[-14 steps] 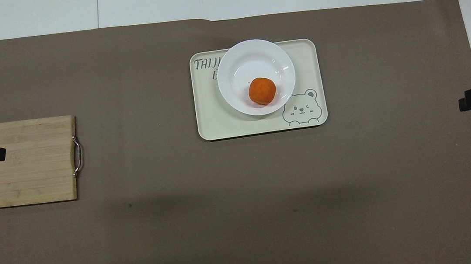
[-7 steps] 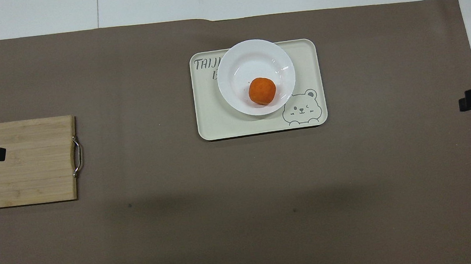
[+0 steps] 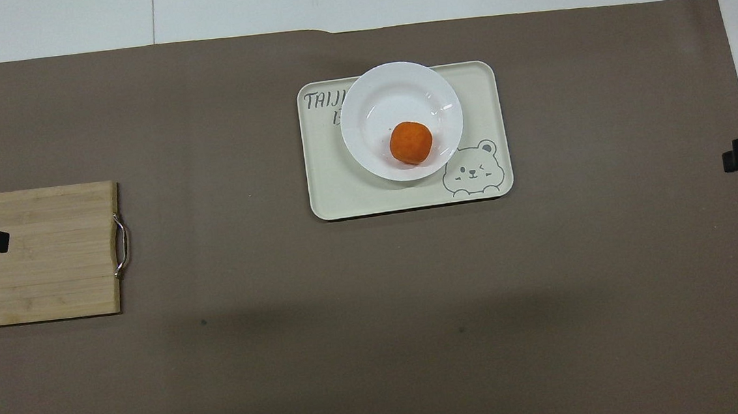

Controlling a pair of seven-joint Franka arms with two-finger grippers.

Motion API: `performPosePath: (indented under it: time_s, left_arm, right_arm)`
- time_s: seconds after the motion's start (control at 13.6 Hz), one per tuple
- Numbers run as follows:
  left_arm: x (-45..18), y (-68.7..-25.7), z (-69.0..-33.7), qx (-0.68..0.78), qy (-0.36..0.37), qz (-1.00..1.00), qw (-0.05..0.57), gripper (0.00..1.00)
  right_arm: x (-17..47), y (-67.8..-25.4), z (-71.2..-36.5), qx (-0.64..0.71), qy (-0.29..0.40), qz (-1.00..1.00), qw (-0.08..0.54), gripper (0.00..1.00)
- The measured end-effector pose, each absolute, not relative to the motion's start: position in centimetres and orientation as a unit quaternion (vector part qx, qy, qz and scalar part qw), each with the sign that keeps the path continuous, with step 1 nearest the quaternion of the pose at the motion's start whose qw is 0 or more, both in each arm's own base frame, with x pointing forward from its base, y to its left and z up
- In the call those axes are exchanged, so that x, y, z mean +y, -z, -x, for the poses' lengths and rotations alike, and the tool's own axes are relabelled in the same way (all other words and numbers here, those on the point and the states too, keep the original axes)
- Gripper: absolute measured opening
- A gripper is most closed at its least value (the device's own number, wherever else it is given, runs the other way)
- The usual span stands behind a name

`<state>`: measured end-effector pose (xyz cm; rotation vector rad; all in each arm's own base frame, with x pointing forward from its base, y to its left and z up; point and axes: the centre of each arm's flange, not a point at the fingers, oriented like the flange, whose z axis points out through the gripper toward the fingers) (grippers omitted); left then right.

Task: Place orange and plate with both arms

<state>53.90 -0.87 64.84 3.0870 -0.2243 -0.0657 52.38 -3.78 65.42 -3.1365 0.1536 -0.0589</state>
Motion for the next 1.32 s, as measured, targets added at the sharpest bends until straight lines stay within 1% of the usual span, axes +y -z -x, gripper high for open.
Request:
performPosePath:
  time_s: [0.29, 1.1, 1.32]
  left_arm:
    - [-2.0, -64.8, -53.9, -0.083, 0.021, -0.996, 0.023, 1.0]
    - [-1.8, -64.8, -53.9, -0.08, 0.022, -0.996, 0.023, 1.0]
    - [-1.7, -64.8, -53.9, -0.08, 0.022, -0.996, 0.023, 1.0]
  right_arm:
    - [-4.2, -65.4, -52.3, 0.053, 0.019, 0.998, 0.001, 1.0]
    - [-4.3, -65.4, -52.3, 0.054, 0.018, 0.998, 0.0, 1.0]
    - [-6.6, -65.4, -52.1, 0.074, 0.019, 0.997, -0.007, 1.0]
